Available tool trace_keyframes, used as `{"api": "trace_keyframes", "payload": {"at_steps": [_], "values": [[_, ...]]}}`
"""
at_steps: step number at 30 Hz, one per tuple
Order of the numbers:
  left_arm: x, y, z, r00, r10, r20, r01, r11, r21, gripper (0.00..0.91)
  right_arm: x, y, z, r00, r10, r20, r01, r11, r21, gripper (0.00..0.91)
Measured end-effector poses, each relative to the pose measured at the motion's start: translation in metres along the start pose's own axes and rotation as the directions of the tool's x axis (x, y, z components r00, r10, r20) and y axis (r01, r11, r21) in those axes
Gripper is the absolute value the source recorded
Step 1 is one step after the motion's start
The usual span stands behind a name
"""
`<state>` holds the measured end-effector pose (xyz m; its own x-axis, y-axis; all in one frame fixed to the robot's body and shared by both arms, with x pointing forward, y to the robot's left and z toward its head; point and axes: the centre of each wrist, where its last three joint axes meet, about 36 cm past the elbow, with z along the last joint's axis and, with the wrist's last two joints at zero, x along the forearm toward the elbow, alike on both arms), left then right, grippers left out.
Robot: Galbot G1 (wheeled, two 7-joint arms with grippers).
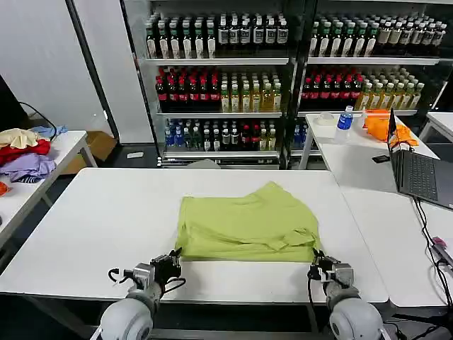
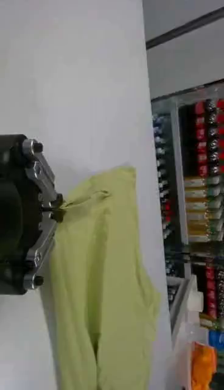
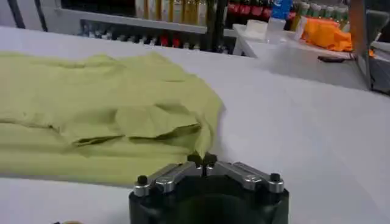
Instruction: Fold and organize the clothes.
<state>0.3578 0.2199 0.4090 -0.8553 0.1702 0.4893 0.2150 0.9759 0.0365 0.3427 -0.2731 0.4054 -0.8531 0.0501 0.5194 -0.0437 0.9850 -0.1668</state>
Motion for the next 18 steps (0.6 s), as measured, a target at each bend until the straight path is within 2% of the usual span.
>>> {"api": "trace_keyframes", "payload": {"at_steps": [4, 5, 6, 7, 8, 9, 18], "values": [[0.021, -0.005, 0.006, 1.0, 0.006, -0.003, -0.006, 1.0, 0.004, 0.02, 0.02, -0.002, 0.005, 1.0, 0.001, -0.007, -0.001, 1.0, 0.019, 0.0], [0.026, -0.006, 0.007, 1.0, 0.007, -0.004, -0.007, 1.0, 0.005, 0.02, 0.025, -0.002, 0.006, 1.0, 0.001, -0.008, 0.0, 1.0, 0.022, 0.151], [0.031, -0.007, 0.008, 1.0, 0.009, -0.005, -0.009, 1.0, 0.006, 0.02, 0.029, -0.001, 0.007, 1.0, 0.001, -0.01, 0.0, 1.0, 0.025, 0.443], [0.036, -0.009, 0.009, 1.0, 0.011, -0.005, -0.011, 1.0, 0.007, 0.312, 0.034, -0.001, 0.008, 1.0, -0.001, -0.011, 0.001, 1.0, 0.029, 0.907], [0.041, -0.011, 0.01, 1.0, 0.012, -0.005, -0.012, 1.0, 0.006, 0.564, 0.038, 0.0, 0.009, 1.0, -0.001, -0.012, 0.002, 0.999, 0.034, 0.907], [0.045, -0.012, 0.012, 1.0, 0.014, -0.007, -0.014, 1.0, 0.007, 0.907, 0.041, 0.0, 0.009, 1.0, -0.001, -0.012, 0.002, 0.999, 0.038, 0.907], [0.078, -0.018, 0.013, 1.0, 0.012, -0.019, -0.013, 1.0, -0.006, 0.907, 0.061, -0.004, 0.0, 0.999, 0.014, 0.044, -0.016, 0.998, 0.061, 0.907]]}}
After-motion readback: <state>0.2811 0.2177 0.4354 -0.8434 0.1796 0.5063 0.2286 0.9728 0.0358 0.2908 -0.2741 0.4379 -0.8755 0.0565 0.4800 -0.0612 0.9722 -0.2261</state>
